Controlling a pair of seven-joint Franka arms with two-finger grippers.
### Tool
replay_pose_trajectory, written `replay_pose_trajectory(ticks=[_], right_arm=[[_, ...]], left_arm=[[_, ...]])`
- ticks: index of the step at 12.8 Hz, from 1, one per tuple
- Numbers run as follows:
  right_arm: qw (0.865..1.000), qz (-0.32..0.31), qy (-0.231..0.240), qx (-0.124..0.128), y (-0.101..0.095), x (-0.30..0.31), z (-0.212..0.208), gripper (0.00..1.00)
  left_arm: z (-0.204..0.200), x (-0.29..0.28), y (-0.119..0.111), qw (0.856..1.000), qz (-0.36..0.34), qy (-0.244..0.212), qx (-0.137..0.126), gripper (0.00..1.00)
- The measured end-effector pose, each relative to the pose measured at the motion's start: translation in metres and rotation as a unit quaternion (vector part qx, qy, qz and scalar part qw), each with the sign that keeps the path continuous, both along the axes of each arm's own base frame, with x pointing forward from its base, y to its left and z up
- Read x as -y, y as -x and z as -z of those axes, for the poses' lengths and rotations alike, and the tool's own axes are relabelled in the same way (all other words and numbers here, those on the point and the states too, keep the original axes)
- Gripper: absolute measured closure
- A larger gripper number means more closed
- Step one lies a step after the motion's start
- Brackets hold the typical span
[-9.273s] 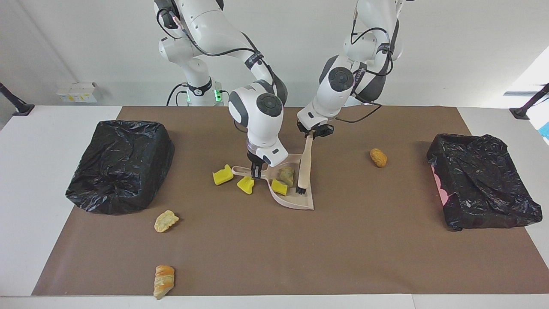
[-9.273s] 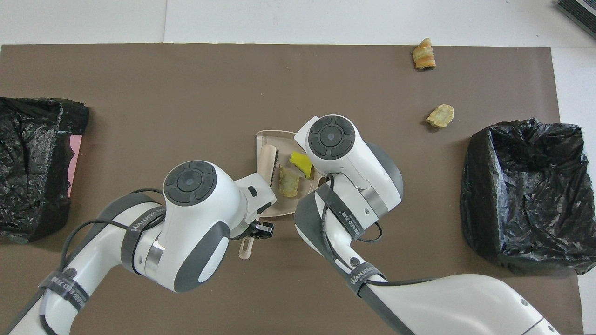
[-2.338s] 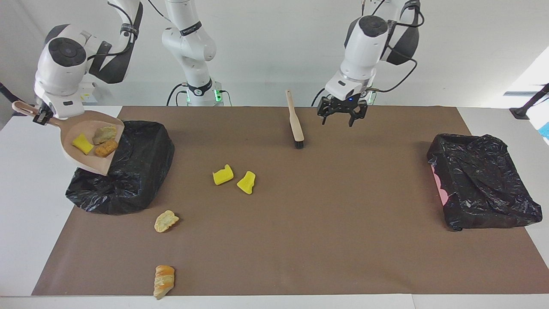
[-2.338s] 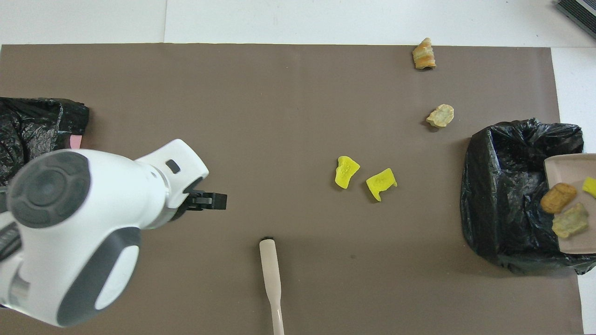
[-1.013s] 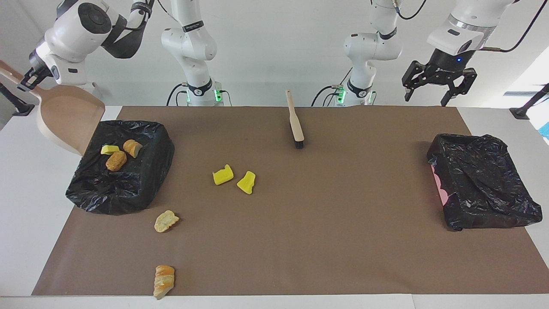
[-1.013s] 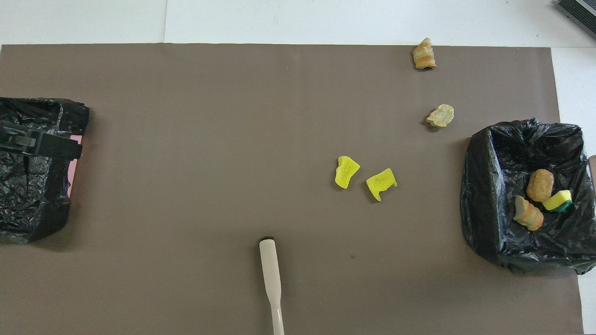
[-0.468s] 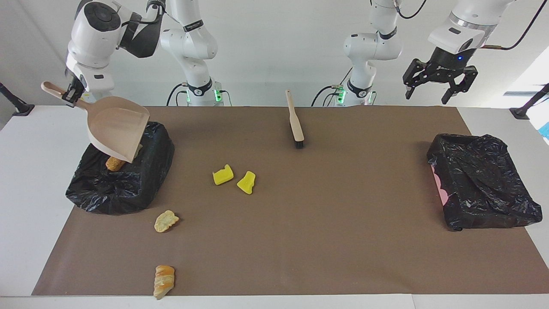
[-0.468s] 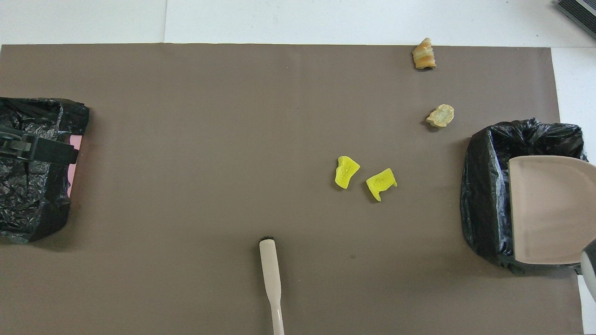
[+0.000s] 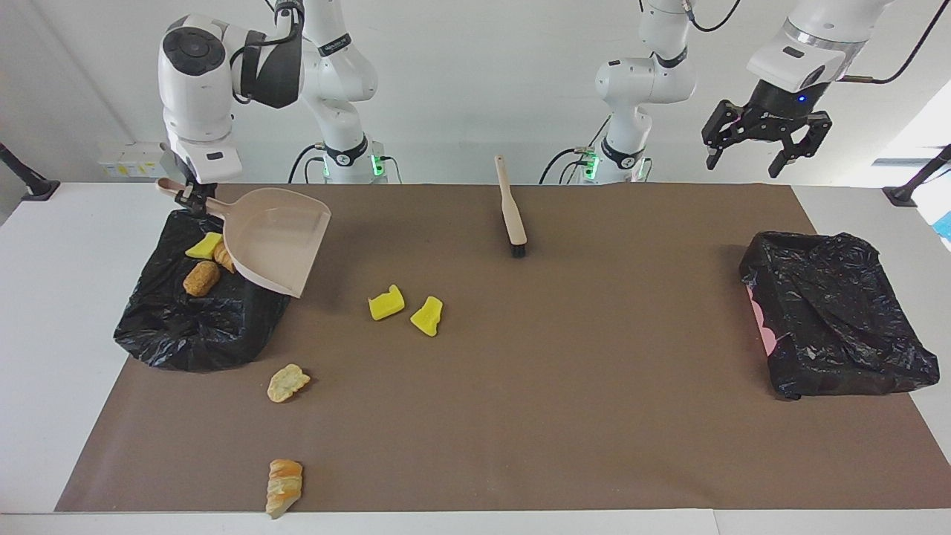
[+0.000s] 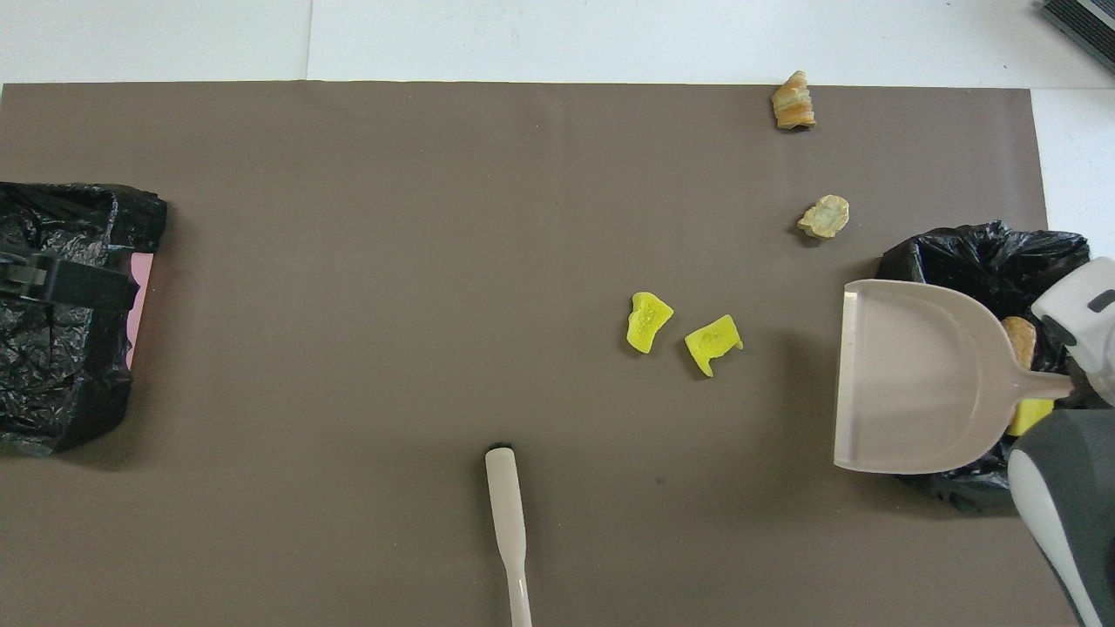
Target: Sweep and dump trash in bin
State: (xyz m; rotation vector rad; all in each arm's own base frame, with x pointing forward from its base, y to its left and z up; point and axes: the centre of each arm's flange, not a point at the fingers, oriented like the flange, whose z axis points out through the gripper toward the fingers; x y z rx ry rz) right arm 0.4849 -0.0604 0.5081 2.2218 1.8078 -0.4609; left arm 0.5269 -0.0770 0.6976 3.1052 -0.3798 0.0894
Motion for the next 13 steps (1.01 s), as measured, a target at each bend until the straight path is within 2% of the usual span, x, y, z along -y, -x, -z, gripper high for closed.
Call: replay_pose_trajectory(ticks=[5,8,11,13], right_arm=[[0.994,0.088,-0.056,0.015,-0.025,-0.092,0.043,0.69],[0.984,0.159,-0.065,0.056,-0.04,-0.148,0.067,0.69],[0.959,0.252,-0.082,0.098,-0.038,-0.211,0.078,0.69],[0.93,0.339,-0.09,0.112,-0.037,-0.246,0.083,0.69]], left_arm=[[0.0,-0.003,0.0,1.0,-0.003,0.0,0.0,0.0],[-0.001,-0.004,0.0,1.0,-0.003,0.0,0.0,0.0],[-0.001,-0.005,0.0,1.0,-0.004,0.0,0.0,0.0],[-0.001,-0.005,0.0,1.0,-0.005,0.0,0.0,0.0]])
